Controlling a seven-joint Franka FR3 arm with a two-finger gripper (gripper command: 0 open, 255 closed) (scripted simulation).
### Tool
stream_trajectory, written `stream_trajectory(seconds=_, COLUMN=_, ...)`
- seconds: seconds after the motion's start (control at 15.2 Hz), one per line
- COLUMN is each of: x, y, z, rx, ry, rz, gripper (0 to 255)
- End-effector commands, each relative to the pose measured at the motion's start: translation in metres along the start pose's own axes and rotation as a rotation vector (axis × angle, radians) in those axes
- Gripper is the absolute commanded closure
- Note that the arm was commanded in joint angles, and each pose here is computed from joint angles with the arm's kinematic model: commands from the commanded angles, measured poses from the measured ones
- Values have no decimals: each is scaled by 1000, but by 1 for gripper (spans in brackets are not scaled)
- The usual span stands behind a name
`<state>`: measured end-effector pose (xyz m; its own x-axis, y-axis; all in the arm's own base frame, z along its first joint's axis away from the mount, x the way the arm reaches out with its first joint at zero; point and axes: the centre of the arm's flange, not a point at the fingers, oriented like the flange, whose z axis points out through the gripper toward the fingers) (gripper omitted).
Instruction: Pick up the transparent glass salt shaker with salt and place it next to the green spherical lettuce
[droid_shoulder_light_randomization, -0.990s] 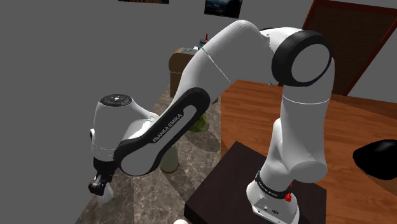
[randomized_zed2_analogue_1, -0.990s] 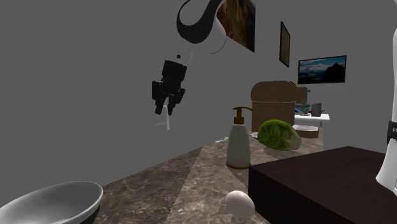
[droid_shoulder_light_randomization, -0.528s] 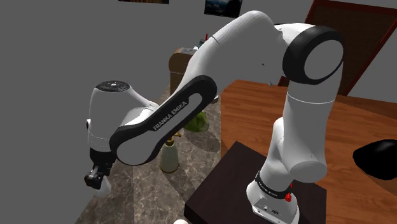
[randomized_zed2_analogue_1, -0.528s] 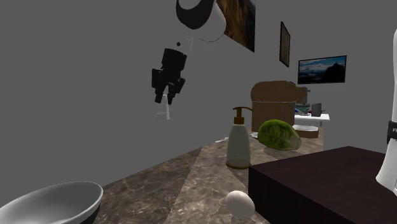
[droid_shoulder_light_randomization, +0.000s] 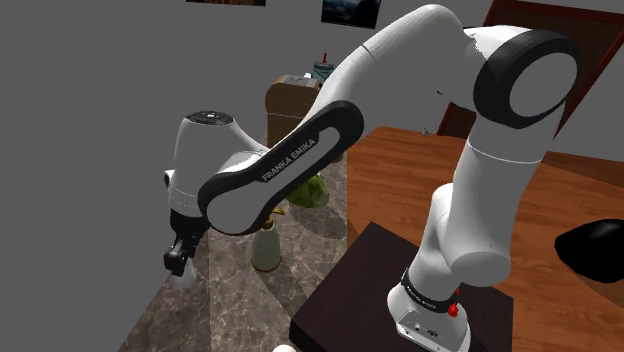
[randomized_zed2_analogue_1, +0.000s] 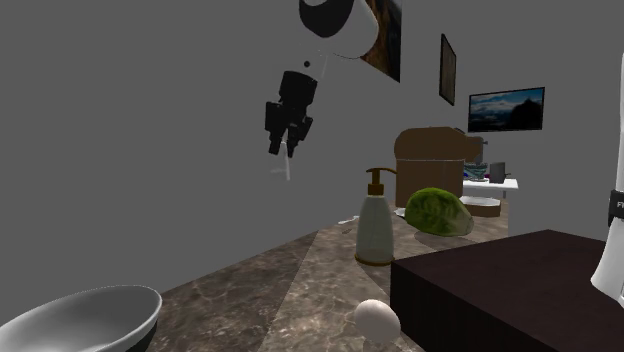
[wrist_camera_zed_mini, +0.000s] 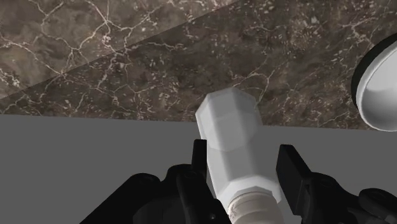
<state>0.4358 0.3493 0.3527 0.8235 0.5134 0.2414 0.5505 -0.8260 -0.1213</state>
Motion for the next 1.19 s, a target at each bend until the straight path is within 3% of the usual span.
stream_trajectory(seconds=0.0, x=-13, y=21, z=-7, rx=0, ry=0, rz=-1, gripper=255)
stream_trajectory(seconds=1.12, x=-136, y=201, z=-61, rx=0, ry=0, rz=-1, gripper=255)
